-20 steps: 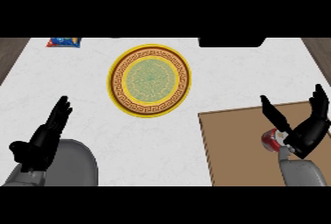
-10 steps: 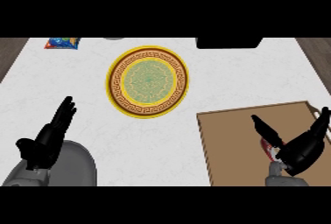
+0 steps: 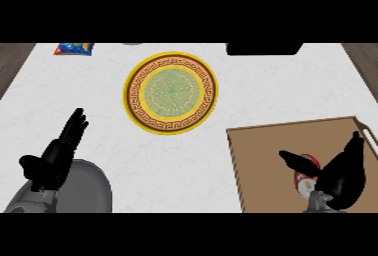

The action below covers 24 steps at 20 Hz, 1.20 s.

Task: Pick the can from the tray and place it in the plate

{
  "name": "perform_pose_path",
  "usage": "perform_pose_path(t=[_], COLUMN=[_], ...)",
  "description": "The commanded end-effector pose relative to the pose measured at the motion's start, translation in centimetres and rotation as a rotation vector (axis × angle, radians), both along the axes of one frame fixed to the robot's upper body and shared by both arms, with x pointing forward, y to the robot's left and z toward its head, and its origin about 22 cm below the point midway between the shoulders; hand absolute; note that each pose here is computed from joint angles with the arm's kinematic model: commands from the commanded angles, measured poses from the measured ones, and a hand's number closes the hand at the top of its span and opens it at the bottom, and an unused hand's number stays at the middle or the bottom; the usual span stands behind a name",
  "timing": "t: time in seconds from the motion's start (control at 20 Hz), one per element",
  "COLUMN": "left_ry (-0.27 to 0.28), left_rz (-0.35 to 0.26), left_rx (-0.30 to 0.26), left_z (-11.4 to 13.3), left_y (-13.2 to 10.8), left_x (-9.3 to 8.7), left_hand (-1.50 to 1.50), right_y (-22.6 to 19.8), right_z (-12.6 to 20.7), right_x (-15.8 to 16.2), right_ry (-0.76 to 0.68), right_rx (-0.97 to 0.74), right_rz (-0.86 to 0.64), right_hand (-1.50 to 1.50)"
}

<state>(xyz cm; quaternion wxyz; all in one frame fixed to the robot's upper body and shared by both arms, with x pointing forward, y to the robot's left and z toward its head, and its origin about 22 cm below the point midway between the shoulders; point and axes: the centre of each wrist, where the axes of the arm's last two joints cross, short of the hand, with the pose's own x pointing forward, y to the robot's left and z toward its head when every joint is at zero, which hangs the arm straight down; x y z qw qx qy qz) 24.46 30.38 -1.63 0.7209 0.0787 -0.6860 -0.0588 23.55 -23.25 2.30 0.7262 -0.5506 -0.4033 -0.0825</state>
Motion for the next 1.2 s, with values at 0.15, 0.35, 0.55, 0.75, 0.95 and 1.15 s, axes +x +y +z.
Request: perform_pose_path(t=[0.15,0.35,0.55,0.75,0.95,1.15], left_ry=[-0.005,0.011,0.013,-0.004,-0.016,0.001], left_rz=[-0.017,-0.019,-0.011,-0.047,-0.028,-0.024], left_rx=[0.008,-0.016,0.001,-0.008,0.0,0.011], left_z=[-0.5,-0.2,-0.4,0.3,0.1,-1.5], left_y=[-0.2,-0.2,-1.0,-0.9,0.7,0.5], left_x=[0.1,0.0,0.8,0.8,1.1,0.8], left_hand=[0.0,0.0,0.0,0.0,0.0,0.0], right_y=[2.0,1.0,1.5,0.8,-0.6,-1.3], right_z=[5.5,6.9,5.3,5.3,4.5,4.6], right_x=[-0.5,-1.3,-0.2,1.2,0.9,1.4], right_ry=[0.231,0.29,0.383,0.405,0.401,0.459], right_rx=[0.062,0.088,0.112,0.145,0.162,0.128], right_rz=[-0.09,-0.104,-0.117,-0.101,-0.109,-0.118], right_hand=[-1.5,-1.5,-1.5,-1.5,-1.5,-1.5])
